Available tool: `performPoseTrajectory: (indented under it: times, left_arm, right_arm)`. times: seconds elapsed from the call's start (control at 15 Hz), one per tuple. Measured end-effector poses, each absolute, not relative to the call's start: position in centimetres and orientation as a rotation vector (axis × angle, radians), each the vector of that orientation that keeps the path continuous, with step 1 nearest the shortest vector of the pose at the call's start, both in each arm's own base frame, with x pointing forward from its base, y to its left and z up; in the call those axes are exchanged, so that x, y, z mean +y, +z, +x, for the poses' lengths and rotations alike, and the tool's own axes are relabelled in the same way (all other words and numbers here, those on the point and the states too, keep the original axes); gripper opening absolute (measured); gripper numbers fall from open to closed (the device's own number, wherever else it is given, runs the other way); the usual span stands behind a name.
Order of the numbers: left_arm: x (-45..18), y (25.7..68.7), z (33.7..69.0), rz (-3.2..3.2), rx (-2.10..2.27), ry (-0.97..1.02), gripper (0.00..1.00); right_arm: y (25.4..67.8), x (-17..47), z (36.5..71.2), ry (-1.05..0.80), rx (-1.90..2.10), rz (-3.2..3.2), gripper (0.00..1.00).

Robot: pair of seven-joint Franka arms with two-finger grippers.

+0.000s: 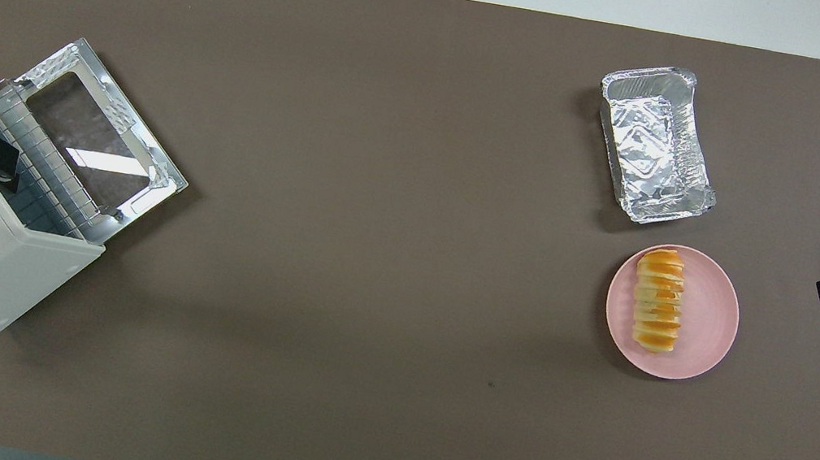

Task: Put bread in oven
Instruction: 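Reach the right gripper toward the bread slices on the pink plate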

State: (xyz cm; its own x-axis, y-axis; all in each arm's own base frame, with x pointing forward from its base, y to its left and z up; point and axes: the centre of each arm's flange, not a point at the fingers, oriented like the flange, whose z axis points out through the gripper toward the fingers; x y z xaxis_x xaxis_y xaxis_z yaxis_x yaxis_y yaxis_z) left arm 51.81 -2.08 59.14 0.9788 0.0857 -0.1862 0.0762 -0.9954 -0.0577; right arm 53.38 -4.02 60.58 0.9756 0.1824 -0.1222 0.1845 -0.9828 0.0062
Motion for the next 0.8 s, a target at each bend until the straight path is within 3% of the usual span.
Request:
performPoseTrajectory:
  times: [0.53,0.8]
  left_arm:
    - [-2.1,59.1,51.8,-3.075,-0.126,0.293,1.0]
    - [-2.1,59.1,51.8,-3.075,-0.126,0.293,1.0]
  right_arm:
    - [59.8,-3.8,53.3,-0.204,0.296,3.104,1.0]
    - [54.4,-1.6,52.4,-0.124,0.364,3.089,1.0]
